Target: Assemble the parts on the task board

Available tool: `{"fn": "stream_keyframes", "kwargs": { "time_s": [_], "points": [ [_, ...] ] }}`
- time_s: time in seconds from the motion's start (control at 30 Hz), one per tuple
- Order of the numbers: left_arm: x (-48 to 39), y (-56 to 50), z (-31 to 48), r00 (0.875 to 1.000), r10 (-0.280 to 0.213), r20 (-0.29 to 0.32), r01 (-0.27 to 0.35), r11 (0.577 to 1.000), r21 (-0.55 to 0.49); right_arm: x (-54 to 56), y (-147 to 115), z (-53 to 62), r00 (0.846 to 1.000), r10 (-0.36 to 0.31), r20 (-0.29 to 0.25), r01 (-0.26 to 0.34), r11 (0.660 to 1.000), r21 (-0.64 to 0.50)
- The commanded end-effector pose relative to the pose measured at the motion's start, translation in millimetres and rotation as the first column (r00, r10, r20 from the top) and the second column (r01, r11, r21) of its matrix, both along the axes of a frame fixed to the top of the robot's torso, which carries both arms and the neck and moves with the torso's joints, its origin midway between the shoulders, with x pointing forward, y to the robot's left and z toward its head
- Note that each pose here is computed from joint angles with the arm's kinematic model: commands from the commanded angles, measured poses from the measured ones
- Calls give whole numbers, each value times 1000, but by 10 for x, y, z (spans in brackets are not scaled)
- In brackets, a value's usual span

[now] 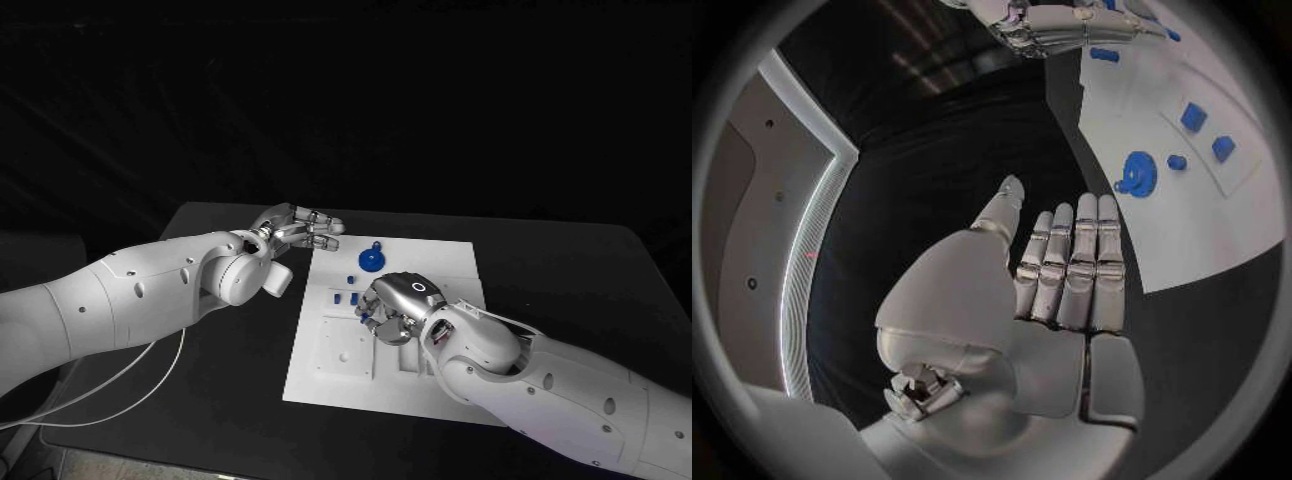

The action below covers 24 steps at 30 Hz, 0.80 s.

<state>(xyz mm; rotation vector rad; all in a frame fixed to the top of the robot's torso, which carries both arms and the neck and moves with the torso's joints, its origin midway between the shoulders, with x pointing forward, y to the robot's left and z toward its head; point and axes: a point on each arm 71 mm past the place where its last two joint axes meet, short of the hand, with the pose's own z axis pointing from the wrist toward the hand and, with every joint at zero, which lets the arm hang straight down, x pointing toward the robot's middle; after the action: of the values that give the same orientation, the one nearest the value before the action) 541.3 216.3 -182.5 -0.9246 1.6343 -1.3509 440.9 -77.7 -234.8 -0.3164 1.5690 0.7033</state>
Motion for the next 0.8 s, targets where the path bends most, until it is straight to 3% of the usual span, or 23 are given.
{"fn": "stream_keyframes", "kwargs": {
  "time_s": [0.03, 0.8],
  "points": [
    [6, -25, 28, 1000, -6, 20, 6, 1000, 0, -20, 28, -44, 1000, 7, 21, -6, 999, -41],
    [6, -47, 24, 1000, -14, 13, 14, 1000, 0, -70, 72, -246, 1000, 12, -21, -13, 997, -75]
  ]
}}
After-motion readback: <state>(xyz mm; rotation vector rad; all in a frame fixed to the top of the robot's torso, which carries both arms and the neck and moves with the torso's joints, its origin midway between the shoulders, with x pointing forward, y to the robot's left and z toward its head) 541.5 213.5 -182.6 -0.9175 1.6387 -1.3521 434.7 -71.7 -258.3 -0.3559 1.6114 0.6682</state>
